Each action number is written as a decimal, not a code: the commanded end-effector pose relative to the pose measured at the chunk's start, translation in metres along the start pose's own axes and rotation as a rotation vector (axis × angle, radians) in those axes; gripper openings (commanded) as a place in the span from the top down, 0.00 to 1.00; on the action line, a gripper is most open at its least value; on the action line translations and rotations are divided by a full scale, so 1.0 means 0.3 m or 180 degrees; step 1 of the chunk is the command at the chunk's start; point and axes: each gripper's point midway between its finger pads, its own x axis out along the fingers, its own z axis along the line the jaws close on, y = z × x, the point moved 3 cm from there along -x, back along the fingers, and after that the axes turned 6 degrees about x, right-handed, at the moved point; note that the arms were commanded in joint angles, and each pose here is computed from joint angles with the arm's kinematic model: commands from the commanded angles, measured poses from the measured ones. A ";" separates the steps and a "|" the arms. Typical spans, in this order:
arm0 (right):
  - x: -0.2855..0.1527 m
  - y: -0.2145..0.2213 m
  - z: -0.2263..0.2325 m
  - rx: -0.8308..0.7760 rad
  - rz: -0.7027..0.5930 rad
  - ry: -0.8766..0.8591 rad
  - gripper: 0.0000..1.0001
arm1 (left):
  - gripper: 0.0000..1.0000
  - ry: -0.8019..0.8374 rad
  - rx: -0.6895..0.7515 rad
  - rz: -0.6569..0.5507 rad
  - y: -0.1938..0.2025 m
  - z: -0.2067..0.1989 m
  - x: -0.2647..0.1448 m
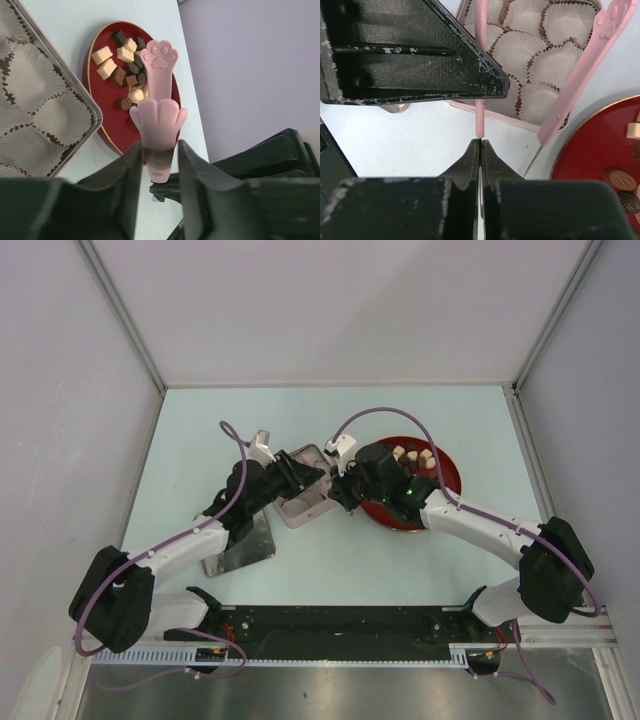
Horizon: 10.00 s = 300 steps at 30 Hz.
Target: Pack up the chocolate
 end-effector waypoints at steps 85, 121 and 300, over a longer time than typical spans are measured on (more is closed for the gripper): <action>-0.158 -0.031 -0.079 0.0348 -0.0212 0.0521 0.74 | 0.56 0.0181 -0.0960 0.0055 -0.042 -0.160 0.041; -0.362 0.326 -0.344 0.1711 0.1335 0.1622 0.69 | 0.02 -0.1896 0.2896 -0.0985 -0.376 0.114 -0.447; -0.124 -0.051 -0.296 0.0978 0.0768 0.1643 0.51 | 0.00 -0.2021 0.2788 -0.1381 -0.384 0.130 -0.548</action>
